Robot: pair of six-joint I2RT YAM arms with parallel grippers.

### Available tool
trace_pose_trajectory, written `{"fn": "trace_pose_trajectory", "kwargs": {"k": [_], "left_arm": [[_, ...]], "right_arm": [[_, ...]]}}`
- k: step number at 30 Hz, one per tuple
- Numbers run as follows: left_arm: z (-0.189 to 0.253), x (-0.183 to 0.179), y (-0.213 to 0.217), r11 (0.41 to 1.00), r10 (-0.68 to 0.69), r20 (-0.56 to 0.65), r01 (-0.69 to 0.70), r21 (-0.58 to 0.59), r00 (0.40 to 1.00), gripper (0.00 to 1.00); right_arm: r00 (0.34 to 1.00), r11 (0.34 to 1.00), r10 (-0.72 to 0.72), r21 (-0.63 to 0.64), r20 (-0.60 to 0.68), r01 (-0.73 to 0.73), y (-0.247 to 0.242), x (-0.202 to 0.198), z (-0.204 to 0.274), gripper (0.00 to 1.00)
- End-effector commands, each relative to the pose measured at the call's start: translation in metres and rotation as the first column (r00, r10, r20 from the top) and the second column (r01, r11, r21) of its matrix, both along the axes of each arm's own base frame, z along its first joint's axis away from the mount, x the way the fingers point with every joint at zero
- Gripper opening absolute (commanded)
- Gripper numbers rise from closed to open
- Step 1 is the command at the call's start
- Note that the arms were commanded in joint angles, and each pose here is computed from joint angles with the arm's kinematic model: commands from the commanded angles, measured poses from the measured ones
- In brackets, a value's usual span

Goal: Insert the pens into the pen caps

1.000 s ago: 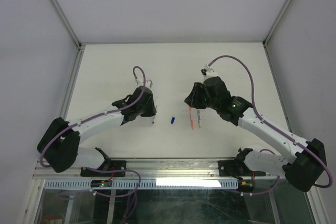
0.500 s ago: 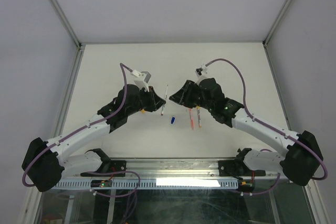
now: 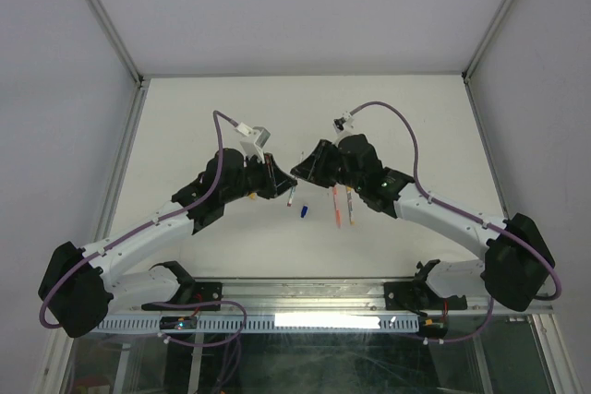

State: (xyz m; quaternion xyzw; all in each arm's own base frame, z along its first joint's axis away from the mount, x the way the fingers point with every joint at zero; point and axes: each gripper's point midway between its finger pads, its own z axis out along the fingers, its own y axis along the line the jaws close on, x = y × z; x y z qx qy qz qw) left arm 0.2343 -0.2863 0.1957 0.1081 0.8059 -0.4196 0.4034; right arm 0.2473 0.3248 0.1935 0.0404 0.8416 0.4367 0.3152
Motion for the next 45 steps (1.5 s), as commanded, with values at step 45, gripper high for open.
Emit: {"fn": "trace_pose_trajectory", "kwargs": {"k": [45], "left_arm": [[0.021, 0.005, 0.092, 0.967, 0.251, 0.118, -0.253, 0.005, 0.961, 0.00]], "right_arm": [[0.962, 0.952, 0.138, -0.299, 0.236, -0.063, 0.016, 0.042, 0.023, 0.40]]}}
